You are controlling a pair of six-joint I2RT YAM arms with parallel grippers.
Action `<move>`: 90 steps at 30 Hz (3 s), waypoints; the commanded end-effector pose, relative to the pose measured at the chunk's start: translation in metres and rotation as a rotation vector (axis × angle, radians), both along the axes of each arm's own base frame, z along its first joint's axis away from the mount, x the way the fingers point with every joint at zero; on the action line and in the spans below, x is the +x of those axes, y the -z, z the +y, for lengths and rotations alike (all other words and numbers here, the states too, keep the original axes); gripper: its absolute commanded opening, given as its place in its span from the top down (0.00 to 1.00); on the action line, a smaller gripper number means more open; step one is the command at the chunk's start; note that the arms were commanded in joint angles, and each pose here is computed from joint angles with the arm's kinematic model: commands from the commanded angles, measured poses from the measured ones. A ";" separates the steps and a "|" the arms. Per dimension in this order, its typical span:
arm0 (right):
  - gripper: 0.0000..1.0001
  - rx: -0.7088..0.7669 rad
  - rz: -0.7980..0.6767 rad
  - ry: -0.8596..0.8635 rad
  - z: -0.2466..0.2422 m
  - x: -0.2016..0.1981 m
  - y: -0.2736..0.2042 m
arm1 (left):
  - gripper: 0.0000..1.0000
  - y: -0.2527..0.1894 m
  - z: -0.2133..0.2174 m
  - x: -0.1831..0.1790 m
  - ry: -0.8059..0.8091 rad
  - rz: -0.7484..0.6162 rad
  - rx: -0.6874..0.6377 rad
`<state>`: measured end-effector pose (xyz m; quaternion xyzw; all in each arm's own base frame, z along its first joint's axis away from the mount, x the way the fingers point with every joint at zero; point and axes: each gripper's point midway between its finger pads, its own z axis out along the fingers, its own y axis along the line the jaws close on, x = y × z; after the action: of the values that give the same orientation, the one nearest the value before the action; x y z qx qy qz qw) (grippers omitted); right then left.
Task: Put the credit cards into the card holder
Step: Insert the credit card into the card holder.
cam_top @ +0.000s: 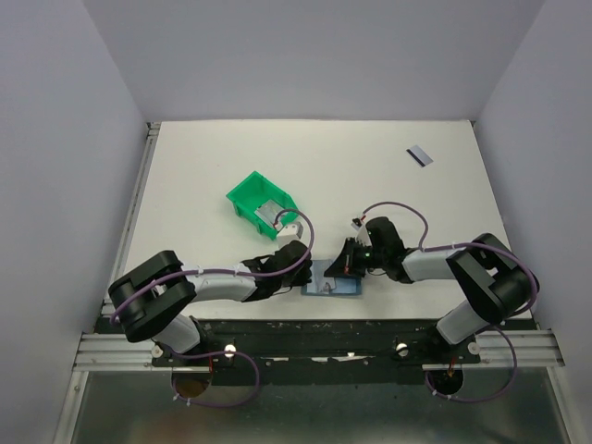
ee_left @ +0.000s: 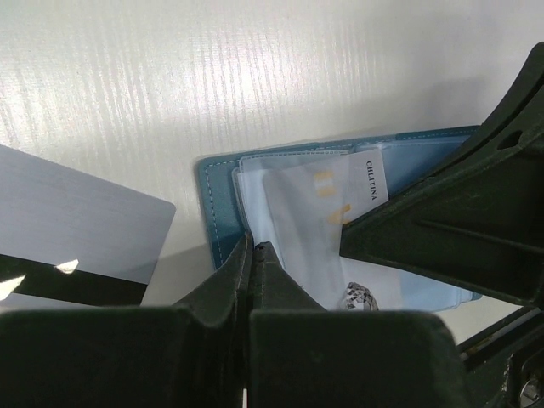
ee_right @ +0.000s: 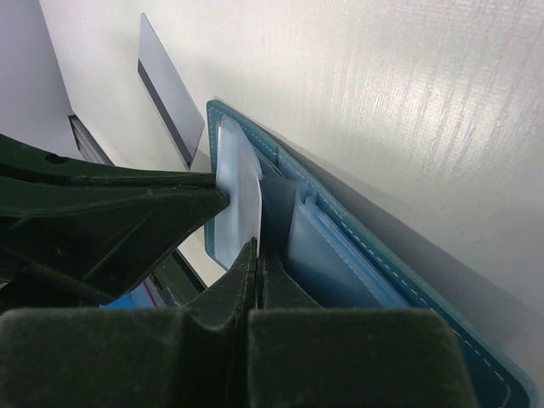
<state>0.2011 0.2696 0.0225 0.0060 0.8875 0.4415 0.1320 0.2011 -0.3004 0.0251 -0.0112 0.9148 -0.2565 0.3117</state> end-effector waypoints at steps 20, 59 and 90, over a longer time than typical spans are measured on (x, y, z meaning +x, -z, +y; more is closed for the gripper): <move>0.53 -0.117 0.015 0.024 -0.015 -0.011 0.012 | 1.00 0.030 0.004 -0.023 0.032 0.100 0.007; 0.76 -0.325 -0.045 0.057 -0.048 -0.005 0.007 | 0.80 0.010 0.001 -0.022 0.043 0.066 -0.046; 0.82 -0.312 -0.042 0.039 -0.045 -0.007 0.011 | 0.77 0.006 0.014 -0.023 0.032 0.042 -0.023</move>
<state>0.2010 0.2282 0.0216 0.0008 0.9369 0.3040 0.1727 0.1786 -0.2862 0.0258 -0.0143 0.9154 -0.2802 0.2886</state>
